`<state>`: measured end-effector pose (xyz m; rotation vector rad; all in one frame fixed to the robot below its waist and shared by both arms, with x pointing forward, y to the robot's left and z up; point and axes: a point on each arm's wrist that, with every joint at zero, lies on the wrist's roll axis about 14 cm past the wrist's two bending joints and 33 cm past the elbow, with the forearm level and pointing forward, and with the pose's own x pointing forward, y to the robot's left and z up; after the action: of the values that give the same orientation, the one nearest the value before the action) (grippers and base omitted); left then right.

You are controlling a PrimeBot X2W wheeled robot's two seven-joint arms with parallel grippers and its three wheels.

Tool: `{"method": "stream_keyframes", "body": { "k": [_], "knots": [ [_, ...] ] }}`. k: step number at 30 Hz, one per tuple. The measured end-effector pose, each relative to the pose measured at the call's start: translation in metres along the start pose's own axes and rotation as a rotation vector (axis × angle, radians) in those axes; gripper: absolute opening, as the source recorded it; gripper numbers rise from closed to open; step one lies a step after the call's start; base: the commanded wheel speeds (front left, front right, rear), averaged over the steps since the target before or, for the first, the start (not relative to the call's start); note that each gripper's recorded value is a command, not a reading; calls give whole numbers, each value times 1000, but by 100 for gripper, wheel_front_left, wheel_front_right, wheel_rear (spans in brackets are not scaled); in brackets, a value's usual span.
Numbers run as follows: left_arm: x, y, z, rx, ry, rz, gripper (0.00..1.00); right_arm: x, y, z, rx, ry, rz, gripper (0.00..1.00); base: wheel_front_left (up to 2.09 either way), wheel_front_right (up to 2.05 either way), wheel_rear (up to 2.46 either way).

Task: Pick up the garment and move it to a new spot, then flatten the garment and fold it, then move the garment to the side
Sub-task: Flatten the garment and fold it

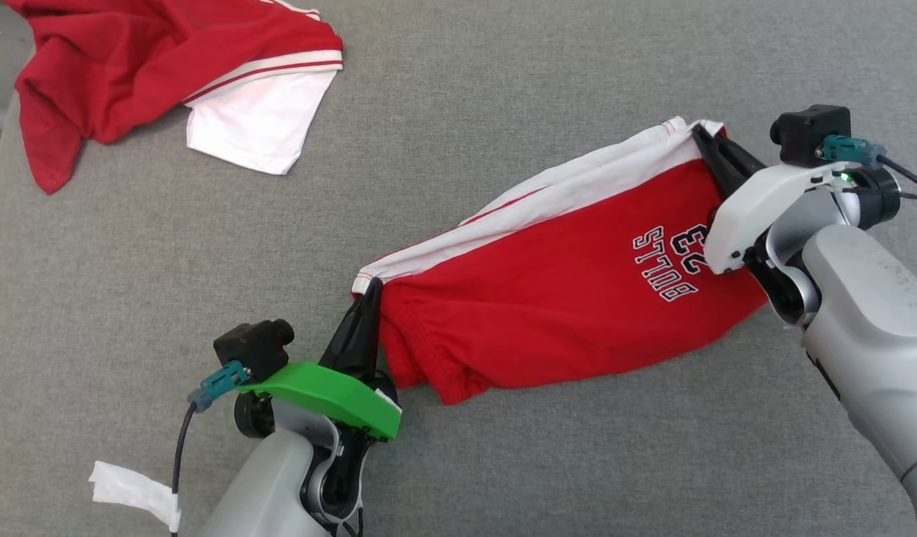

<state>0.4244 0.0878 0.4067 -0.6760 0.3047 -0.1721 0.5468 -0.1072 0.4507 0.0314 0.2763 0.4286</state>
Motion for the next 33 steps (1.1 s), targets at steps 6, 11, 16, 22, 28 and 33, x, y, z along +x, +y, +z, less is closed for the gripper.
{"method": "stream_keyframes", "body": {
  "k": [6, 11, 16, 22, 28, 33],
  "knots": [
    [2, 1, -3, 9, 12, -4, 0, 21, 3, -8, -19, 42, 17, 0, 0, 0, 0],
    [1, -4, 4, 34, -11, -14, 100, 32, 6, -14, -27, 61, 26, 100, 0, 0, 0],
    [-3, -18, 19, 86, -63, -47, 100, 32, 5, -6, -50, 37, 25, 100, 0, 0, 0],
    [-26, -16, 36, 131, -124, -36, 100, 20, -4, 6, -72, 14, 6, 100, 0, 0, 0],
    [-50, -15, 53, 173, -184, -15, 100, -4, -18, 6, -92, 28, -22, 100, 0, 0, 0],
    [-65, -21, 64, 173, -233, -15, 100, -25, -14, -13, -72, 109, -18, 100, 0, 0, 0]
  ]
}}
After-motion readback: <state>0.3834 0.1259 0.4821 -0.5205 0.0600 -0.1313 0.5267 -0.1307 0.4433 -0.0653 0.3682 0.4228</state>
